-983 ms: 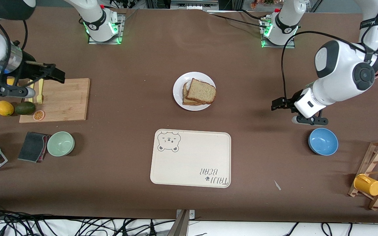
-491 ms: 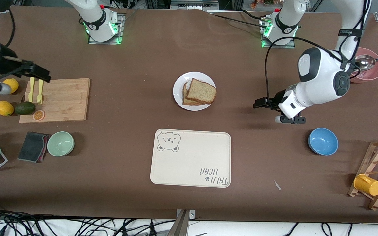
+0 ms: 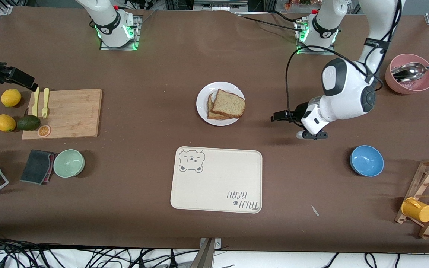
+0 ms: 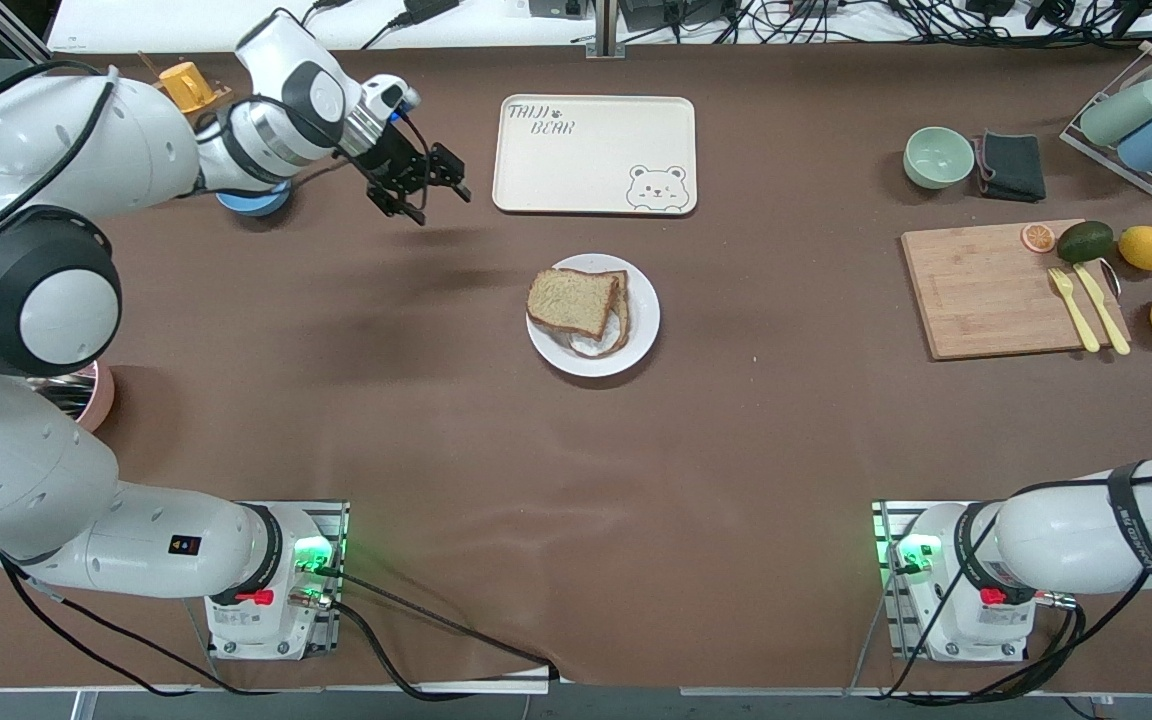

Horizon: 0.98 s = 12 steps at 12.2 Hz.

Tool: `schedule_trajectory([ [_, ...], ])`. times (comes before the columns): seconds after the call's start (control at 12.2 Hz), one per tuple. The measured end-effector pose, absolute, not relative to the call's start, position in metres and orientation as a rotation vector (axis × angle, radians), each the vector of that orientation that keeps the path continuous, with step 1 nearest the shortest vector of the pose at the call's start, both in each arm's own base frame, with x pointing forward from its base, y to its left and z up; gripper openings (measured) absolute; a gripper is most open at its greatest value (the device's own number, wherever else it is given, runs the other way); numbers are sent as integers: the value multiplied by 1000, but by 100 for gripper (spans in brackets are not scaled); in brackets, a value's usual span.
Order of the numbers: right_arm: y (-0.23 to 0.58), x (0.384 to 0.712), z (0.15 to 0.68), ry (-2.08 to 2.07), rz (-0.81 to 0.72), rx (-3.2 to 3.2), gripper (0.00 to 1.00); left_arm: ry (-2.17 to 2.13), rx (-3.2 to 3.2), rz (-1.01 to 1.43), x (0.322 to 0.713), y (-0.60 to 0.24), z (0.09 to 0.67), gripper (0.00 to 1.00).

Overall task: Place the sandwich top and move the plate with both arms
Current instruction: 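Reach the left gripper to the white plate rim and grasp it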

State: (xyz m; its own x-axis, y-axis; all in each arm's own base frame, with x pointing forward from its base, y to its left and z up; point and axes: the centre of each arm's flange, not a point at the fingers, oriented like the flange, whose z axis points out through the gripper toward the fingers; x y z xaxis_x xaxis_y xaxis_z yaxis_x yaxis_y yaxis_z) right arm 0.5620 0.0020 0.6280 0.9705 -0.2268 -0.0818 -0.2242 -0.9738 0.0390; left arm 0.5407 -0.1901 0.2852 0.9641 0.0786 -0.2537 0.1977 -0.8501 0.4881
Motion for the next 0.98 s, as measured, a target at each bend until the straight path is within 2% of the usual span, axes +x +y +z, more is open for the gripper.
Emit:
schedule_trajectory([
  [0.33, 3, 567, 616, -347, -146, 3088, 100, 236, 2462, -367, 532, -211, 250, 98],
  [0.74, 18, 567, 611, -279, -154, 3096, 100, 201, 2291, -293, 529, -216, 238, 99],
  [0.98, 34, 569, 610, -235, -132, 3103, 100, 124, 2219, -241, 511, -214, 213, 99],
])
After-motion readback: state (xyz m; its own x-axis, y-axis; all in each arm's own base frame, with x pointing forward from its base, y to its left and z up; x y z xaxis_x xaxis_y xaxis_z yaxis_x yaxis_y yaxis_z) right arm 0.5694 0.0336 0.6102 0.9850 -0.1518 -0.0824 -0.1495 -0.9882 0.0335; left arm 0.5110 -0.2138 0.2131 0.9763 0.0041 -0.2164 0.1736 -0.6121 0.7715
